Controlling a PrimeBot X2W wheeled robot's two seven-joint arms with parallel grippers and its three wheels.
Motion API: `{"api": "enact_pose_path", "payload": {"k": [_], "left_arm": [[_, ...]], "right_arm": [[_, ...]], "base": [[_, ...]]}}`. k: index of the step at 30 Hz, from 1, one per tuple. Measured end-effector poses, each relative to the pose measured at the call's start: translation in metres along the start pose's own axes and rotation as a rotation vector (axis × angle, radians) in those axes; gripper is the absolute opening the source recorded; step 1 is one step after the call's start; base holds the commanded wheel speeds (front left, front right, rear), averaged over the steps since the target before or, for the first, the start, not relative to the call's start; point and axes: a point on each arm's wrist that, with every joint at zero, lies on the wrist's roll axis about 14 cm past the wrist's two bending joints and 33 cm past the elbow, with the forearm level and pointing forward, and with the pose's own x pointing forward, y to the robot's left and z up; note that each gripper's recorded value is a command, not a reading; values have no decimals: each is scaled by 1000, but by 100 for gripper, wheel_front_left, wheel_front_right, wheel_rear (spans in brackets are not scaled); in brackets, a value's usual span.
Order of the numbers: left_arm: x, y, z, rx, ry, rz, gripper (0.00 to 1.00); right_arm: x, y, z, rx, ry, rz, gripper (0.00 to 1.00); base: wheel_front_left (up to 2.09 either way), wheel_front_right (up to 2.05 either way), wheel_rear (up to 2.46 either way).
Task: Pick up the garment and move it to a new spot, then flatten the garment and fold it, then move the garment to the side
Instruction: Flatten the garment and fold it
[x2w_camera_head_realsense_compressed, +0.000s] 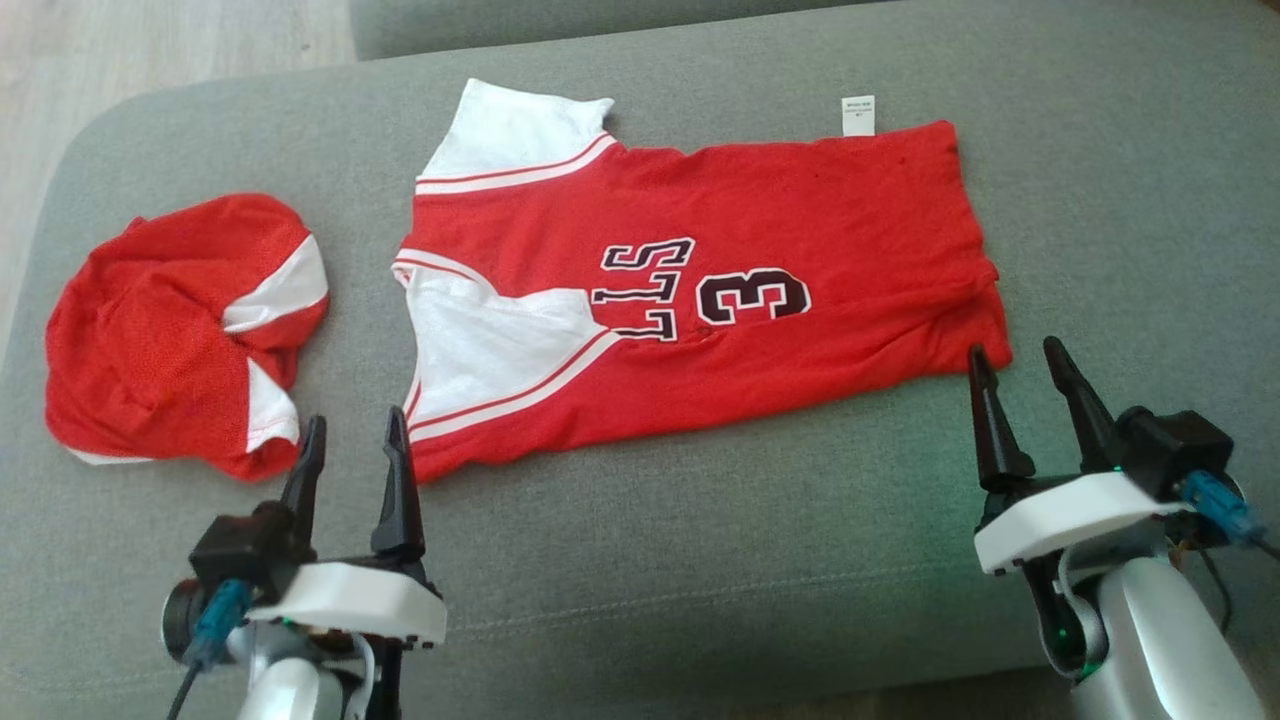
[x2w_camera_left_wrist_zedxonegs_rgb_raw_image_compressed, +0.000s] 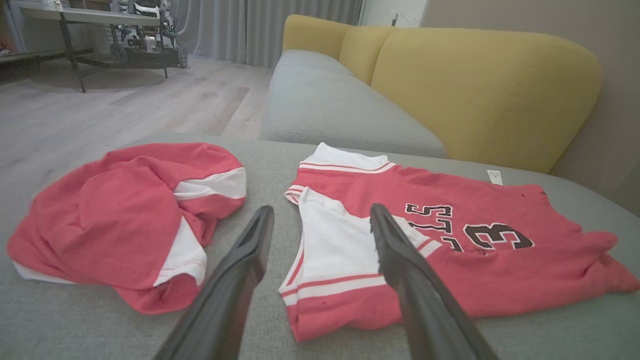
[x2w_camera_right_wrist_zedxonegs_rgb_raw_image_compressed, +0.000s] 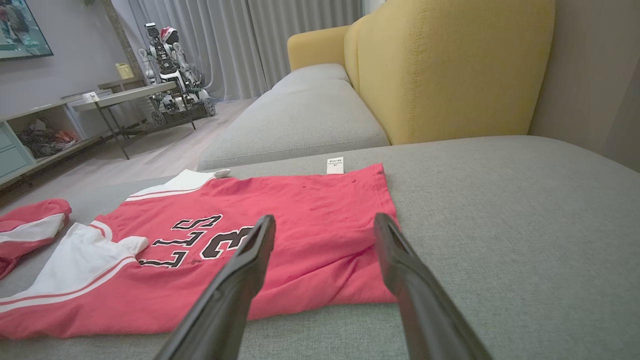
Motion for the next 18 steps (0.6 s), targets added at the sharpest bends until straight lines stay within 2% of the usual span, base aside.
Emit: {"api": "enact_pose_path", "payload": {"k": [8,18], "left_arm": [[8,0,-37,-7,117,13,100],[20,4,-101,50,324,43,100]], "right_arm": [[-2,-7,-2,-3,2,-25,100],[-8,-29,-5,-12,14,-89,100]], "base": [[0,0,0],[0,0,0]]}}
